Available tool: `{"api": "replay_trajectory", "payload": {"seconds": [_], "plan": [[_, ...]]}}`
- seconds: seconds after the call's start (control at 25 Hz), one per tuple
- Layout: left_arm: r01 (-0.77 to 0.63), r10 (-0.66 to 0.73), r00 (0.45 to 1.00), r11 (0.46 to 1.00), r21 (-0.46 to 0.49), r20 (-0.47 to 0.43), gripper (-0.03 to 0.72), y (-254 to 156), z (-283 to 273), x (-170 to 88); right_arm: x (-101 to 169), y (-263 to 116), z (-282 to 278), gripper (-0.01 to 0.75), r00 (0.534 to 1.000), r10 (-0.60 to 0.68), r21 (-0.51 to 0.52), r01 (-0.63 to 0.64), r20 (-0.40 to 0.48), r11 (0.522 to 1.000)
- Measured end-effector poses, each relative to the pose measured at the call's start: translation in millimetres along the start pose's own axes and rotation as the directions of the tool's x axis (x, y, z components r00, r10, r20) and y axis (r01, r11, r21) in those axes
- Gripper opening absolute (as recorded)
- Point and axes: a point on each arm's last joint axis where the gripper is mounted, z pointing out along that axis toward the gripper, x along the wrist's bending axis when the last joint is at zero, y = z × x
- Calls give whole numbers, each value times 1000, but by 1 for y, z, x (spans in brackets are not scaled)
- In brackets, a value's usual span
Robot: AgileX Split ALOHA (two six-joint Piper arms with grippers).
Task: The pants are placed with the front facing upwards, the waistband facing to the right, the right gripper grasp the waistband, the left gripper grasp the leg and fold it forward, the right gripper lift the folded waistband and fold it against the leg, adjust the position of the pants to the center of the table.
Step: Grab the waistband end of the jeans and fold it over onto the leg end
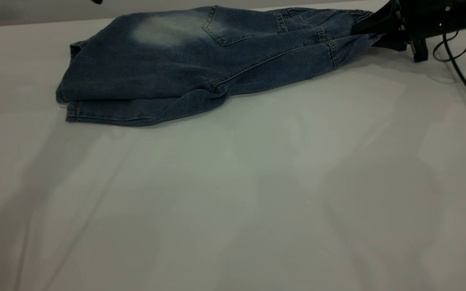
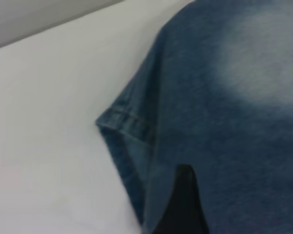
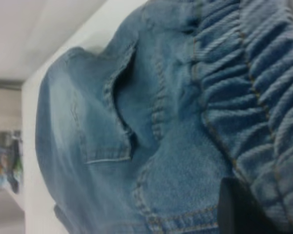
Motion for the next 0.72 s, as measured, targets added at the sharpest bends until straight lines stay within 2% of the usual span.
{"api": "replay_trajectory", "payload": {"seconds": [0.24, 0.48, 0.72], "plan": [[14, -15, 999, 1000, 27, 47, 536, 20, 5, -27, 27, 6, -11, 113, 997, -74, 29, 73, 26, 997], [51, -55, 991, 998, 38, 118, 536, 38, 34, -57, 57, 9, -14, 113, 990, -143, 40, 142, 15, 989], [-54, 39, 984, 995, 85, 171, 536, 41, 73, -104, 71, 8, -14, 113, 984, -175, 62, 174, 19, 983]]}}
